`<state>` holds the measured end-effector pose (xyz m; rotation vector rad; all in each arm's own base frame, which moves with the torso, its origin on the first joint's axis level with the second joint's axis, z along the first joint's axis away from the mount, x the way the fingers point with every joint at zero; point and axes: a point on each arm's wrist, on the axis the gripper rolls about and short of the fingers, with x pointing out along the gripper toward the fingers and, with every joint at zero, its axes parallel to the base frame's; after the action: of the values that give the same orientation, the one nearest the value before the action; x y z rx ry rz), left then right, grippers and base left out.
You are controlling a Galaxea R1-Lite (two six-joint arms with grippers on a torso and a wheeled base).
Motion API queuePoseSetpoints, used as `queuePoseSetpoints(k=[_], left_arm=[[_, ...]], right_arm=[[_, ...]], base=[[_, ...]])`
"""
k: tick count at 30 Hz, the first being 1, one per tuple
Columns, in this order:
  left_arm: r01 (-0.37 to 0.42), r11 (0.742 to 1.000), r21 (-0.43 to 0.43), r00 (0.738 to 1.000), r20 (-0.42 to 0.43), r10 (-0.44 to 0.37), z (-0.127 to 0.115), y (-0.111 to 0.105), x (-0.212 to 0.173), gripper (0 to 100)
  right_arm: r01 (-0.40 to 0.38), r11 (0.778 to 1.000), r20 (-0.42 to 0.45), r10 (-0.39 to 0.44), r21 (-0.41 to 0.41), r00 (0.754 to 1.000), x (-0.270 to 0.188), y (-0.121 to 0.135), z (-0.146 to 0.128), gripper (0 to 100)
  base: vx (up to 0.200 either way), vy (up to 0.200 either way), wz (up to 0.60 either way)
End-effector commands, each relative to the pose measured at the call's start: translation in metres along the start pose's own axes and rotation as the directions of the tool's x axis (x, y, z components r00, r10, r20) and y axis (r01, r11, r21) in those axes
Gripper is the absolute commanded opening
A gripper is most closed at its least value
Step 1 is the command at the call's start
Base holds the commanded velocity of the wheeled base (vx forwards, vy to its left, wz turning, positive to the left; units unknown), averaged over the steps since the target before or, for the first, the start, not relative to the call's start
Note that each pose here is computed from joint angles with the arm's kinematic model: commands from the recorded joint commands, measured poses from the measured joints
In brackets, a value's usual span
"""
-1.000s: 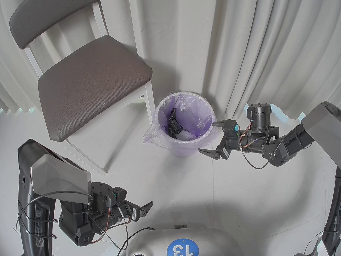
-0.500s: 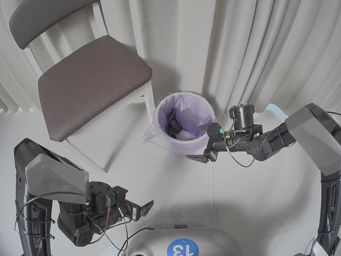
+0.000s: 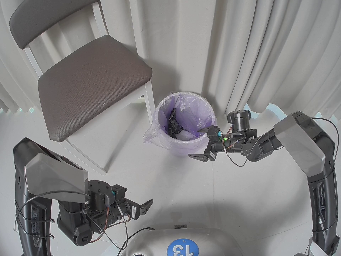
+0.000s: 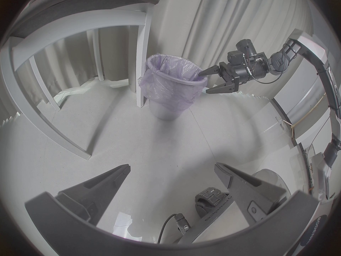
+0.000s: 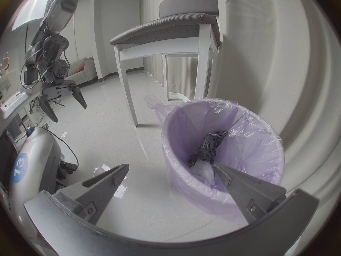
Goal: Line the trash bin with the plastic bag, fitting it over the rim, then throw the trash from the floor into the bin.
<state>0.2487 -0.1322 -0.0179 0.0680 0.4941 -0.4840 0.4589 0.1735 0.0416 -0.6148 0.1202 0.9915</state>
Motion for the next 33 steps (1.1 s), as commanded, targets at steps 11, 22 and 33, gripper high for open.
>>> queuePoseSetpoints(k=[11, 22, 33], left_arm=[[0.003, 1.000, 0.001, 0.998, 0.070, -0.003, 0.015, -0.001, -0.008, 100], [-0.001, 1.000, 0.001, 0.996, 0.086, 0.000, 0.019, -0.001, -0.011, 100], [0.003, 1.000, 0.004, 0.996, 0.088, -0.004, 0.020, -0.003, -0.012, 100]], right_arm=[[0.000, 0.999, 0.022, 0.000, -0.033, 1.000, 0.011, 0.007, 0.010, 100], [0.082, 0.992, -0.065, -0.088, -0.095, 0.994, 0.018, 0.018, 0.025, 100], [0.205, 0.964, -0.262, -0.244, -0.168, 0.934, 0.015, 0.047, 0.033, 100]], base=[[0.000, 0.000, 0.00], [0.000, 0.000, 0.00], [0.000, 0.000, 0.00]])
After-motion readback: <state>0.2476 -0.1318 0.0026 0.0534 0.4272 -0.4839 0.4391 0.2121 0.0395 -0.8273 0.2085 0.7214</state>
